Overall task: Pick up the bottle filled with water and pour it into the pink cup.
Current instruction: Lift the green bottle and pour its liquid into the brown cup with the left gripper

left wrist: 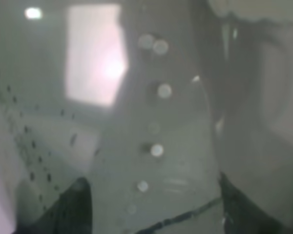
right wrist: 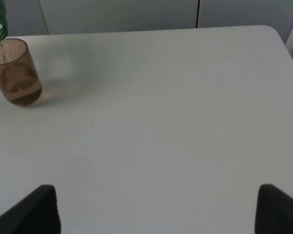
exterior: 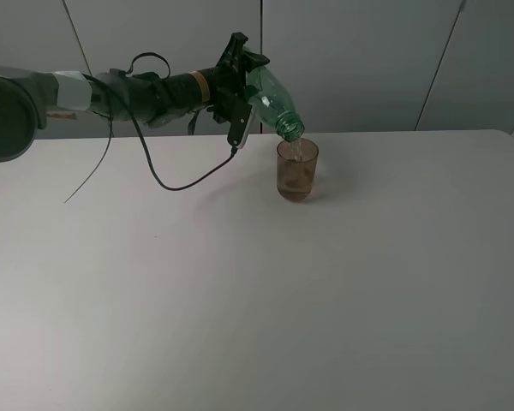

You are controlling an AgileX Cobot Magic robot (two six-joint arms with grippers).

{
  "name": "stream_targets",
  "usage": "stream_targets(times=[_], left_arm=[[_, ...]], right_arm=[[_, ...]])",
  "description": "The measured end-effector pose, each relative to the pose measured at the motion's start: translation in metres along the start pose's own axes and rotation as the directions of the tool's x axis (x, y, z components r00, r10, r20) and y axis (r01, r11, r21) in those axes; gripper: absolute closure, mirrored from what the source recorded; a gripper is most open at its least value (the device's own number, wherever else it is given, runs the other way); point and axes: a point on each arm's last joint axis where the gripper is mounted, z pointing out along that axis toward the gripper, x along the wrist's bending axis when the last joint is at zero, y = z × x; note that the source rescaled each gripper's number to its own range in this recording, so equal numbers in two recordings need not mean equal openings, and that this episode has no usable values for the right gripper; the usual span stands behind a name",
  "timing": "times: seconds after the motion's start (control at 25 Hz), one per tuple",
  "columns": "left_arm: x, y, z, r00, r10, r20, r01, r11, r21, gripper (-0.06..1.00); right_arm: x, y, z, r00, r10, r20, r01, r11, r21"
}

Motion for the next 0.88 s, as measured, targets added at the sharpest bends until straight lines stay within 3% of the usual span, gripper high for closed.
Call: stream_targets(times=[0.88], left_arm=[[0.004,0.011,0.004,0.994,0.108,-0.017,-0.108,0.994,-0.019,0.93]], right_arm=[[-0.001,0.000,0.000,1.000,-0.008,0.015,0.008,1.000,0.000]])
